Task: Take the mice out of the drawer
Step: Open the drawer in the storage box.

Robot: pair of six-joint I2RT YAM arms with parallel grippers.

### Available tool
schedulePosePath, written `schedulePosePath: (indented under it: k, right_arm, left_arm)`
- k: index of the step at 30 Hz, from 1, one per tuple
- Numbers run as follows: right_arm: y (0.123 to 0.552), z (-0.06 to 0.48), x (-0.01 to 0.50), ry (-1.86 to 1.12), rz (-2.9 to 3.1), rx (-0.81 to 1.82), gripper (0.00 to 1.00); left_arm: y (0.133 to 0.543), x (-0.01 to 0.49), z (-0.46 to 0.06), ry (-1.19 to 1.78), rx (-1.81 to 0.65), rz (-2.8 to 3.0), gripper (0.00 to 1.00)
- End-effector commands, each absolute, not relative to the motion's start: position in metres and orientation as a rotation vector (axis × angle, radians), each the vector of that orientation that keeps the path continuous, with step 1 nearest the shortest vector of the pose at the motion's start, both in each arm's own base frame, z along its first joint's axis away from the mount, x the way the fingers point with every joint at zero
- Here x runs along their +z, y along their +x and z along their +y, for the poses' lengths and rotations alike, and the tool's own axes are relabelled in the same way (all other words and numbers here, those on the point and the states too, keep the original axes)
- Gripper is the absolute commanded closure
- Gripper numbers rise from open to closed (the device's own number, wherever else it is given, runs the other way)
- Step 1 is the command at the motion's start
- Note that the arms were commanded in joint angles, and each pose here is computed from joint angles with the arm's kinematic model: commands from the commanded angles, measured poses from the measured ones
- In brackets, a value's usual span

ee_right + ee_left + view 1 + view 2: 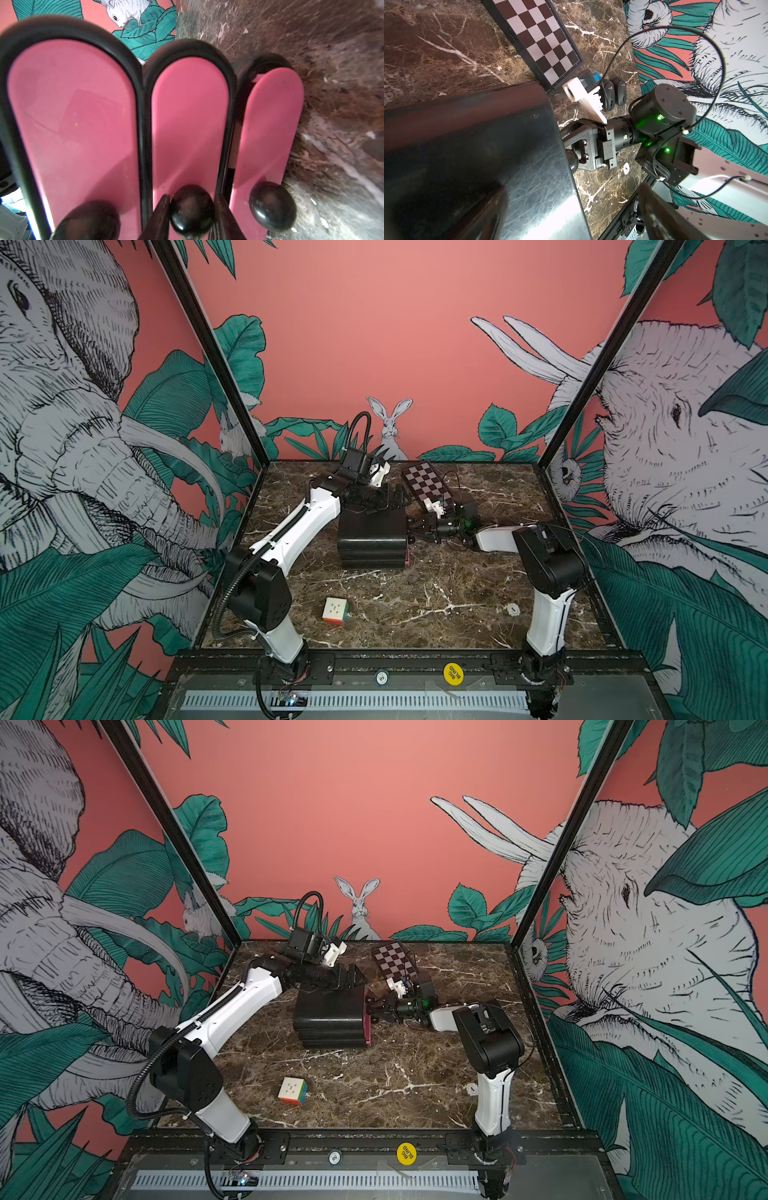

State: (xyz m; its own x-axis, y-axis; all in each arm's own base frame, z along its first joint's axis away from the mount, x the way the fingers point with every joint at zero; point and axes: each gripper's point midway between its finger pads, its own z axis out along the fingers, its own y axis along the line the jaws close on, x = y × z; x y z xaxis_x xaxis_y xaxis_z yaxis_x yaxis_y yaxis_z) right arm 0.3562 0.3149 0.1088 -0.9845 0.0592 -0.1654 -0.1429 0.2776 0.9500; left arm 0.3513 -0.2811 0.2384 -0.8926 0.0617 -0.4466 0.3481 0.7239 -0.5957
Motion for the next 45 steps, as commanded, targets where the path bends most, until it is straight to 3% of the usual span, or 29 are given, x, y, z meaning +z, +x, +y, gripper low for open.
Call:
schedulePosePath:
  k: [1, 21, 45]
  right_arm:
    - [0.356, 0.306, 0.102, -0.045, 2.375, 1.75, 0.76]
    - [0.369, 0.198, 0.078, 0.221, 2.417, 1.565, 0.76]
    - [0.371, 0.172, 0.069, 0.245, 2.536, 1.359, 0.68]
  left_arm:
    - [0.344, 0.217, -0.273, 0.271, -0.935, 2.615, 0.01]
    - [0.344, 0.212, -0.271, 0.268, -0.912, 2.621, 0.01]
    - [0.345, 0.21, -0.272, 0.272, -0.917, 2.613, 0.01]
